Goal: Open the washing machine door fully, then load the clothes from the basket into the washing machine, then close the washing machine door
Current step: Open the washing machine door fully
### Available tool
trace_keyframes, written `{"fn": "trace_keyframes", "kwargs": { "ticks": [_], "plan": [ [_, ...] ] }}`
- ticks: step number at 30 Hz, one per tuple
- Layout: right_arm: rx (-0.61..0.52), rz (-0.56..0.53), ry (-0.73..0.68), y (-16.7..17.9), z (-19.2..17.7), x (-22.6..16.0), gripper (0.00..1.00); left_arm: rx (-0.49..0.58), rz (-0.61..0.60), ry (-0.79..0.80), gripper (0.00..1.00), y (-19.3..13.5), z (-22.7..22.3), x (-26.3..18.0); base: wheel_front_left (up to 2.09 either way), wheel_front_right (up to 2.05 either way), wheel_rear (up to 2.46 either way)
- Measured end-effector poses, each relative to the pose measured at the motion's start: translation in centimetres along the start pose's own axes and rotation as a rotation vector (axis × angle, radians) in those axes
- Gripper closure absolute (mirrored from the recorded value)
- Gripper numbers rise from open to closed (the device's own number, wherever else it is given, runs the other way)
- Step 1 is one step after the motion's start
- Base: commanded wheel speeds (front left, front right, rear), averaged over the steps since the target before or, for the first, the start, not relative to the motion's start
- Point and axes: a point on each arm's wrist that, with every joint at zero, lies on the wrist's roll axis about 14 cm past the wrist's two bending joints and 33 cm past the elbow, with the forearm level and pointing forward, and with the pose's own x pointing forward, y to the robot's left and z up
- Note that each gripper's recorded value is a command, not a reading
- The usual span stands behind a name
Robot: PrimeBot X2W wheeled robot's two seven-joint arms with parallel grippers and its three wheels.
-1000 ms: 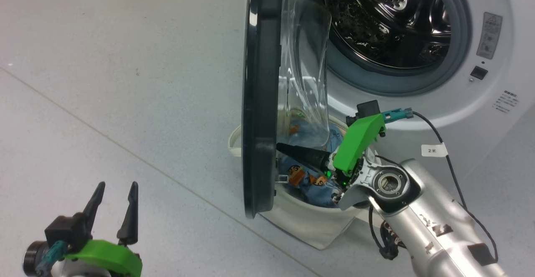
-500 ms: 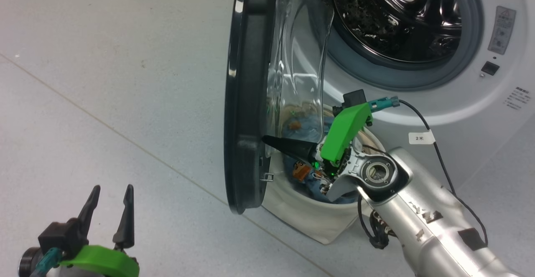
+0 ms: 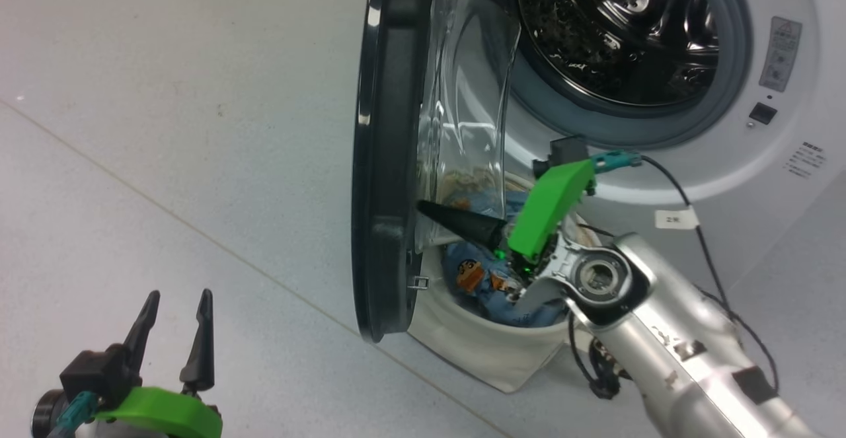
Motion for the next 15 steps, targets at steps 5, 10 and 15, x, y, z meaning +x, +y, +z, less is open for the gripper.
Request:
{"fn": "trace_keyframes", "kwargs": {
  "ticks": [5, 10, 15],
  "plan": [
    [-0.058, -0.044, -0.101, -1.0, 1.1, -2.1, 0.00, -0.005, -0.014, -0.004, 0.00, -0.3, 0.0, 0.0, 0.00, 0.00, 0.00],
    [-0.173, -0.119, -0.279, -2.4, 2.7, -5.7, 0.00, -0.003, -0.046, -0.007, 0.00, -0.9, 0.1, 0.0, 0.00, 0.00, 0.00],
    [-0.313, -0.236, -0.430, -4.7, 3.5, -9.9, 0.00, 0.005, -0.058, -0.008, 0.00, -0.8, 0.3, 0.0, 0.00, 0.00, 0.00]
  ]
}}
